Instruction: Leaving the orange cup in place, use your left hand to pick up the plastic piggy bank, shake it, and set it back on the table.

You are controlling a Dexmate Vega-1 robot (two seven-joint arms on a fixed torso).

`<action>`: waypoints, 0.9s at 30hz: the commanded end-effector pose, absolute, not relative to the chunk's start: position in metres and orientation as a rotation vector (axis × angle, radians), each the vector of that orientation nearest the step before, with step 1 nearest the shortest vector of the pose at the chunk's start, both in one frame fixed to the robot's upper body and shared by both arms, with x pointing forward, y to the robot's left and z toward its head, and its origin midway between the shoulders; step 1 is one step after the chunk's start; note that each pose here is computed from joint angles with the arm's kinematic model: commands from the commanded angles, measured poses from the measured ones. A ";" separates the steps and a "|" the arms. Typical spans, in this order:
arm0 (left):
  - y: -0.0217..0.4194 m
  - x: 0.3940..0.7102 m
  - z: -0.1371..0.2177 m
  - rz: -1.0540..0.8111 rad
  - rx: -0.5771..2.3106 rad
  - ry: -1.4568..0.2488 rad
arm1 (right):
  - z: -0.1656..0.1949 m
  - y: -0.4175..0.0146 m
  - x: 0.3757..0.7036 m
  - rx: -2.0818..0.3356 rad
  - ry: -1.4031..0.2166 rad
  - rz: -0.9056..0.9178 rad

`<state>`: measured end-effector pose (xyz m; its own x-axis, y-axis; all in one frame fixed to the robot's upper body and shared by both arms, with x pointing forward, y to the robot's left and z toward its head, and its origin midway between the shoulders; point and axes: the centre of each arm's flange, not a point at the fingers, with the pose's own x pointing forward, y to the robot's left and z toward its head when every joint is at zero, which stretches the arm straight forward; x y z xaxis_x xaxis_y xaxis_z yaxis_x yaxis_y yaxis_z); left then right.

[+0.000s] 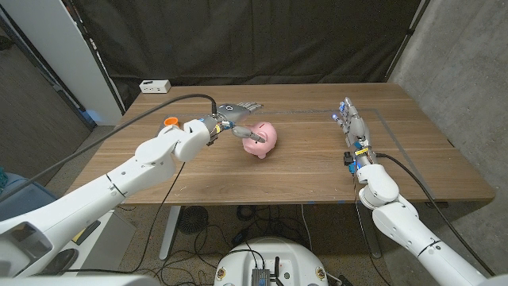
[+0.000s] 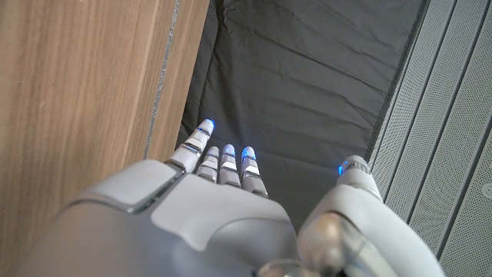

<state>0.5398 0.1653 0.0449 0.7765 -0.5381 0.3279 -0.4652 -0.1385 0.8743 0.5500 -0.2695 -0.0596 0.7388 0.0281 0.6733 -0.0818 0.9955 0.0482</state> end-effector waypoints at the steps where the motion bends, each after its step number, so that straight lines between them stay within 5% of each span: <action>1: 0.151 0.548 0.051 -0.104 1.898 -0.737 | -0.062 -0.269 0.550 0.079 -0.734 0.056; 27: 0.143 0.564 0.046 -0.207 1.972 -0.658 | -0.068 -0.272 0.549 0.085 -0.716 0.046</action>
<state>0.5562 0.1433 0.0499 0.8342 -0.5302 0.1517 -0.3776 -0.3487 0.8578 0.5498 -0.2701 -0.0658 0.7462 0.0125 0.6656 -0.0745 0.9951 0.0649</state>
